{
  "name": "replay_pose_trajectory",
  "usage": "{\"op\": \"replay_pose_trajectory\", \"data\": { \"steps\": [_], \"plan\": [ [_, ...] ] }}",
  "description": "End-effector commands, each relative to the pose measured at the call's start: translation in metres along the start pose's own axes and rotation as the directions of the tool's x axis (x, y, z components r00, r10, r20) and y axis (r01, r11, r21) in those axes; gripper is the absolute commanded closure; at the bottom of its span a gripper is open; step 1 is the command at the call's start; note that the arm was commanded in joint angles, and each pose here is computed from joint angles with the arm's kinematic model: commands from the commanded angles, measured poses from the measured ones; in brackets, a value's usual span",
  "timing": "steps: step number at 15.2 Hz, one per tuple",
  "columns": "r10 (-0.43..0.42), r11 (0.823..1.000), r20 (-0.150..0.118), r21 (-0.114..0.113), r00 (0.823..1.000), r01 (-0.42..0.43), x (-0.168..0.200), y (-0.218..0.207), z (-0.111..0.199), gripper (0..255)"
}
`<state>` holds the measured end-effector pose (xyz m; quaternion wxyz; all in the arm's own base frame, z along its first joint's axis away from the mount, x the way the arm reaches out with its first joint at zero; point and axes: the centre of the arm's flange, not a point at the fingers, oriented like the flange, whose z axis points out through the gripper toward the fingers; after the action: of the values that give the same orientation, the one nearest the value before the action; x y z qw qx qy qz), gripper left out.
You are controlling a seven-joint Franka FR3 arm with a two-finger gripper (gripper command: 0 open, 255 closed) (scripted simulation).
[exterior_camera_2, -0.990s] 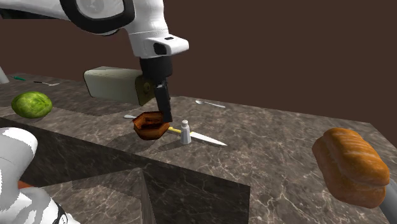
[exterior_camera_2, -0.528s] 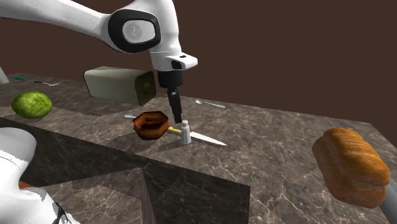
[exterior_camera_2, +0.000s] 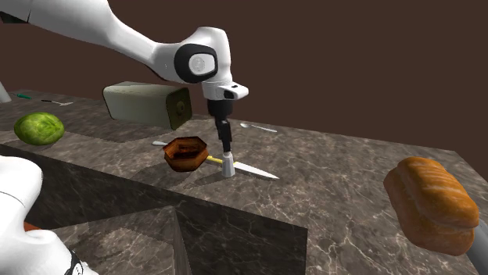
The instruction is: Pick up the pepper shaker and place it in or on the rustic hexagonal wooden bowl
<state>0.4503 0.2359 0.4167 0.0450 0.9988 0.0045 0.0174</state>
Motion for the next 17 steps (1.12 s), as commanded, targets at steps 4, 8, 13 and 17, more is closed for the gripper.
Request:
{"op": "replay_pose_trajectory", "data": {
  "steps": [4,8,13,17],
  "plan": [
    [-0.016,1.000,0.015,-0.008,1.000,0.016,0.017,-0.034,0.031,0],
    [-0.016,1.000,0.015,-0.008,1.000,0.016,0.017,-0.034,0.052,0],
    [-0.016,1.000,0.015,-0.008,1.000,0.016,0.017,-0.034,0.066,0],
    [-0.016,1.000,0.015,-0.008,1.000,0.016,0.017,-0.034,0.066,0]
  ]
}}
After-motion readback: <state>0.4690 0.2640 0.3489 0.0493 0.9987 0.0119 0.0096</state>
